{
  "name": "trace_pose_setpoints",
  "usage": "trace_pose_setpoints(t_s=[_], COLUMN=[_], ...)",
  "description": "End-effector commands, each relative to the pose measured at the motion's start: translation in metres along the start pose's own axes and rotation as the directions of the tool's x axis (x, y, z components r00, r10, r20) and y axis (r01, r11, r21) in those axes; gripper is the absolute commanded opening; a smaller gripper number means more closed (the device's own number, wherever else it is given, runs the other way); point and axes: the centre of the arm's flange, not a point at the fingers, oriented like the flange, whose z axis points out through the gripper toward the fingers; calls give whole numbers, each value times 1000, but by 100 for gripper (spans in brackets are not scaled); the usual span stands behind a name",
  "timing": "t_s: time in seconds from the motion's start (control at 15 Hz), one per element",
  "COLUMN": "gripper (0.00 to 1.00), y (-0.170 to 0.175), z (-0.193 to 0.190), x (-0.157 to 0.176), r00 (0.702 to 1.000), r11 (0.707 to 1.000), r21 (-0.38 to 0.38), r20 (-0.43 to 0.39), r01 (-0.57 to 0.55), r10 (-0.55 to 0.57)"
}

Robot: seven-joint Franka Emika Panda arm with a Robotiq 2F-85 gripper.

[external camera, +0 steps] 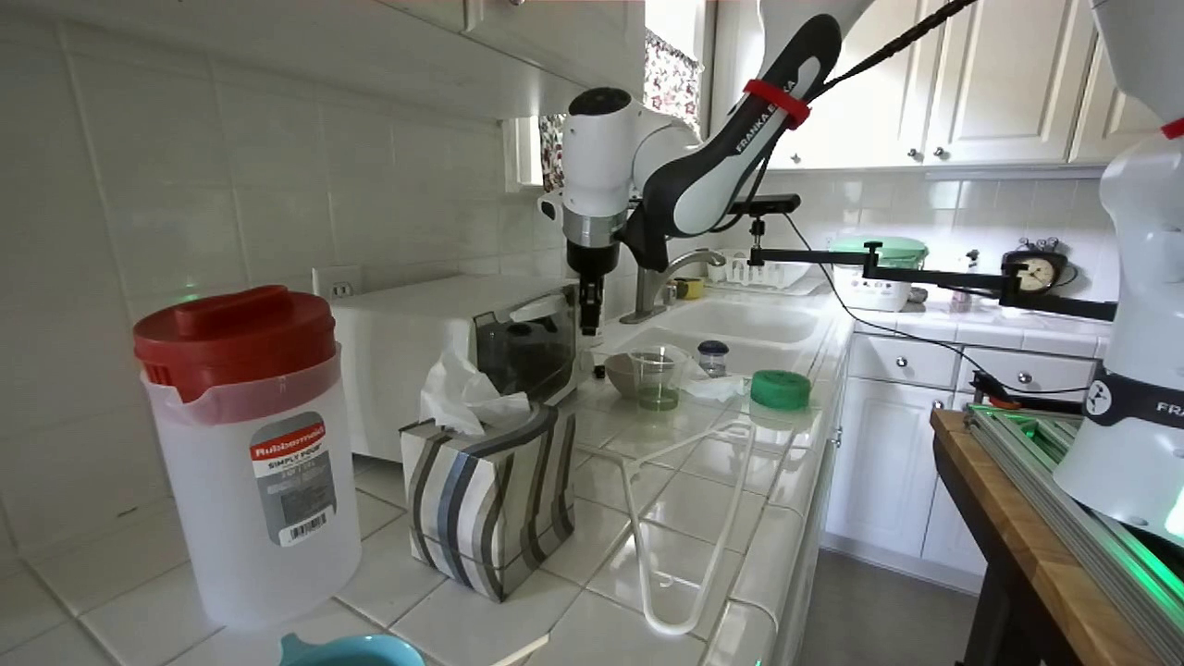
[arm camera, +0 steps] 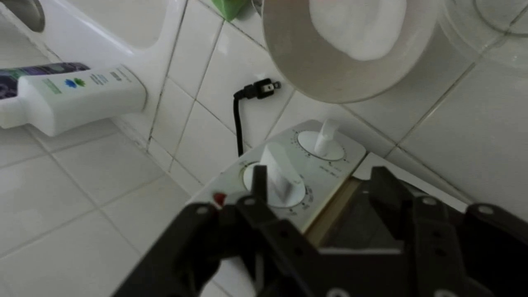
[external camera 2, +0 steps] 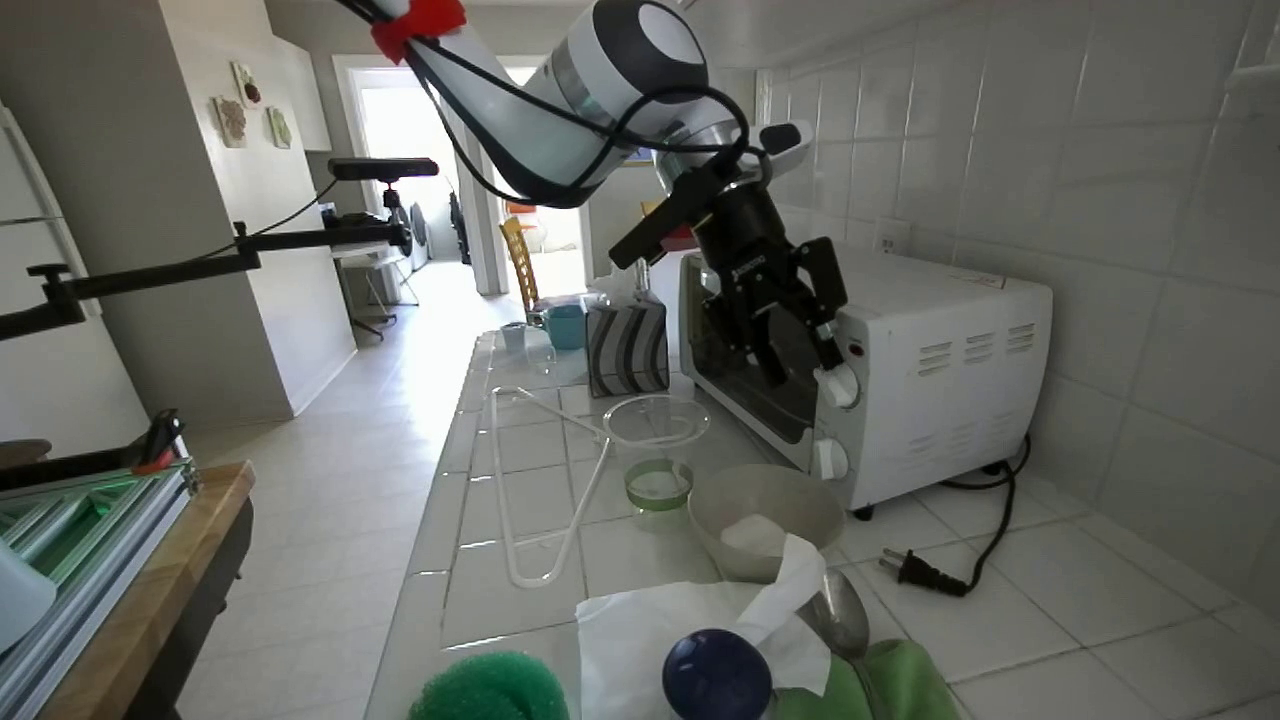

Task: Turn the knob on the small oven

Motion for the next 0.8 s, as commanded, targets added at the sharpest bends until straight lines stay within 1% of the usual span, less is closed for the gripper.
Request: trace_pose_setpoints(t_s=[0.0, 0.07, 0.13, 0.2, 0.27, 0.33, 0.4, 0.47, 0.53, 0.6, 0.67, 0.73], gripper=[61, 60, 55, 57, 54, 56, 53, 47, 30, 27, 20, 10], y=[1, 0, -1, -2, -2, -3, -4, -4, -4, -4, -4, -5], z=[2, 3, 4, 4, 4, 5, 6, 6, 7, 7, 8, 9], x=[9, 9, 9, 9, 9, 10, 10, 9, 10, 10, 10, 10], r00=[999, 999, 999, 999, 999, 999, 999, 999, 999, 999, 999, 999], r11=[999, 999, 999, 999, 999, 999, 999, 999, 999, 999, 999, 999], r21=[5, 6, 7, 9, 8, 10, 9, 9, 9, 9, 8, 10], r20=[-5, -4, -4, -3, -3, -2, -1, 0, 1, 2, 3, 3], r01=[32, 34, 36, 36, 38, 39, 40, 41, 42, 43, 43, 45], r10=[-32, -34, -36, -36, -38, -39, -40, -41, -42, -43, -43, -45])
